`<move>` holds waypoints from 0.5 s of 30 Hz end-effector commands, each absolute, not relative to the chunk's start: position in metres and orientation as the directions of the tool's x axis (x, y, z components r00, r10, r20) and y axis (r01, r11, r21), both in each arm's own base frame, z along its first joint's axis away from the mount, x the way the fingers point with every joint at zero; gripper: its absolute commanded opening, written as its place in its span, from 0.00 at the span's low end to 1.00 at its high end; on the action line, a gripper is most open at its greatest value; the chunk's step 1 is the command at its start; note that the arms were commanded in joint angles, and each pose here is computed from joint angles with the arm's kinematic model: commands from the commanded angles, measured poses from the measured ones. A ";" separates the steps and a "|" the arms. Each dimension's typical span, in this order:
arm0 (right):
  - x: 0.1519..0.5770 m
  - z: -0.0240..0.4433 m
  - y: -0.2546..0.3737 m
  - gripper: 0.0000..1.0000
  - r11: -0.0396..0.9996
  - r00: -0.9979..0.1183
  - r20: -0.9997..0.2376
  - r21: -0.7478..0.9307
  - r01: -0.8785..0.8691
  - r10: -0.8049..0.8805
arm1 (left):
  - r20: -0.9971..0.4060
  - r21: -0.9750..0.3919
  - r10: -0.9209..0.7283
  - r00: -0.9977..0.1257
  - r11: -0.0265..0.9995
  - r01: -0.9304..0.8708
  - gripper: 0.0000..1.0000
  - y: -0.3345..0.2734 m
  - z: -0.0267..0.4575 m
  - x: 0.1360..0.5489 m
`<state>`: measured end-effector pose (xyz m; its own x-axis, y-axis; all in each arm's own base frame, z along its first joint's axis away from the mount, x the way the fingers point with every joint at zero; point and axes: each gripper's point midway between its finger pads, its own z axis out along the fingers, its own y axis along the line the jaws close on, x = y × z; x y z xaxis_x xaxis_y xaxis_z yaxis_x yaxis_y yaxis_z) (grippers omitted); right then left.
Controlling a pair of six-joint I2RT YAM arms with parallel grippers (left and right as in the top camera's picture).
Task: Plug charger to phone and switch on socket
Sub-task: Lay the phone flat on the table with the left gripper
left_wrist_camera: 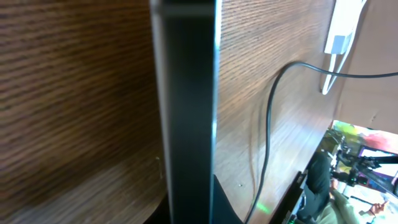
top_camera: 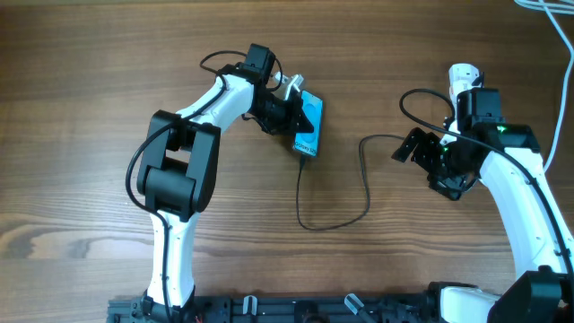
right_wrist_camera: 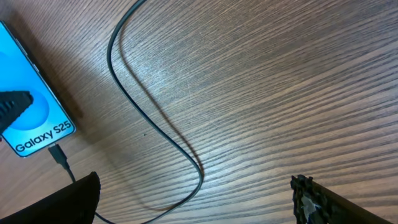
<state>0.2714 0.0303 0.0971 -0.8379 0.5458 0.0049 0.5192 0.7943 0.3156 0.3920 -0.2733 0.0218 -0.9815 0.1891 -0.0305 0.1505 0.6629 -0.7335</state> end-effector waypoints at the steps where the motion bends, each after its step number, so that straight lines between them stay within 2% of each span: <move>1: 0.273 0.099 0.032 1.00 0.796 -0.844 -0.001 0.332 0.506 0.537 | -0.047 -0.714 0.195 -0.980 0.679 0.169 0.04 -0.271 0.017 0.395; 11: 0.275 0.099 0.032 1.00 0.796 -0.844 -0.008 0.336 0.503 0.537 | -0.018 -0.670 0.146 -0.989 0.732 0.120 0.04 -0.264 0.009 0.398; 15: 0.275 0.099 0.032 1.00 0.797 -0.844 -0.009 0.336 0.502 0.536 | -0.018 -0.670 0.150 -0.989 0.732 0.123 0.08 -0.265 0.009 0.397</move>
